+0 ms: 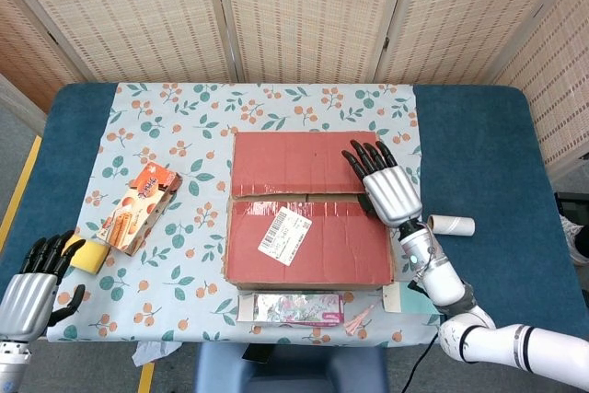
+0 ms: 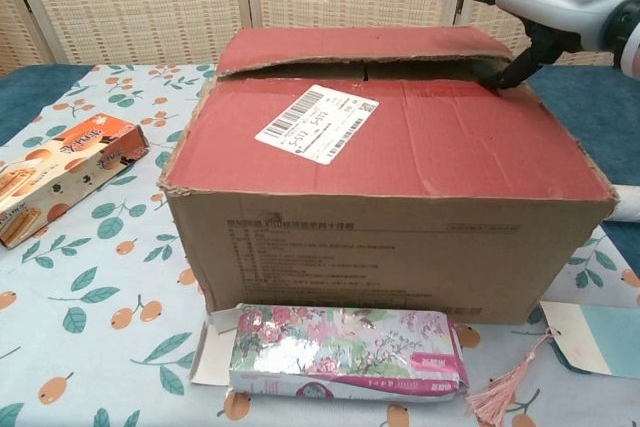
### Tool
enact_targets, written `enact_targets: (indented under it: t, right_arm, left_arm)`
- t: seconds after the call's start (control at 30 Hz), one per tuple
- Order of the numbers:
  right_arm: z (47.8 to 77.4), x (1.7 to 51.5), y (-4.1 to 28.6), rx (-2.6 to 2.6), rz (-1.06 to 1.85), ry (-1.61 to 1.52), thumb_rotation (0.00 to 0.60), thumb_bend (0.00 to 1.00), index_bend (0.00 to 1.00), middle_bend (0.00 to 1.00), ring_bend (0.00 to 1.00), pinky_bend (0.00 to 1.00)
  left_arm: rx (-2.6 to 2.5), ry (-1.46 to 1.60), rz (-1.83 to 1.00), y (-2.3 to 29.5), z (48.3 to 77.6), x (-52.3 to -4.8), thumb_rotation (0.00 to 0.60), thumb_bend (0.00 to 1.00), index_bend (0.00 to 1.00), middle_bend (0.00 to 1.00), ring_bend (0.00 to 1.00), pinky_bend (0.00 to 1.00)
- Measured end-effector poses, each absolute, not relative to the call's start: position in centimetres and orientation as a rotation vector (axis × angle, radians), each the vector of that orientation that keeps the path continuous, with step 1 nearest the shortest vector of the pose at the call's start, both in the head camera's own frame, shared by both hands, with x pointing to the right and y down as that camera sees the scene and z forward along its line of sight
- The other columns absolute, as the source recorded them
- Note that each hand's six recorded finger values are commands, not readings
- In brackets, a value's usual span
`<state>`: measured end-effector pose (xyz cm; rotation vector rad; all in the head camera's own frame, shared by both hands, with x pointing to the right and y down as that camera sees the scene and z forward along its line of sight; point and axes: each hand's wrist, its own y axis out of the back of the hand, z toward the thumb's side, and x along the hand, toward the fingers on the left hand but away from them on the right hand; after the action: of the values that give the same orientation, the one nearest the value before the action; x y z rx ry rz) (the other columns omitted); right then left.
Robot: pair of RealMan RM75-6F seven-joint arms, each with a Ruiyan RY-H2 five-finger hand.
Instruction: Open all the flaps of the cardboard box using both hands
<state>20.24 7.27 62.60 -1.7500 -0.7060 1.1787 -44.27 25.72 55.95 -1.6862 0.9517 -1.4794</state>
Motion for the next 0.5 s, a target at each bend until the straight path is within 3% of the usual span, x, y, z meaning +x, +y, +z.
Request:
enact_targets:
  t: [0.5]
  right_arm:
    - [61.0, 19.6, 3.5, -1.756, 1.146, -0.859, 0.600, 0.51, 0.00, 0.00, 0.00, 0.00]
  left_arm:
    - [-1.690, 0.969, -1.492, 25.7, 56.0, -44.7, 0.600, 0.49, 0.14, 0.07, 0.00, 0.00]
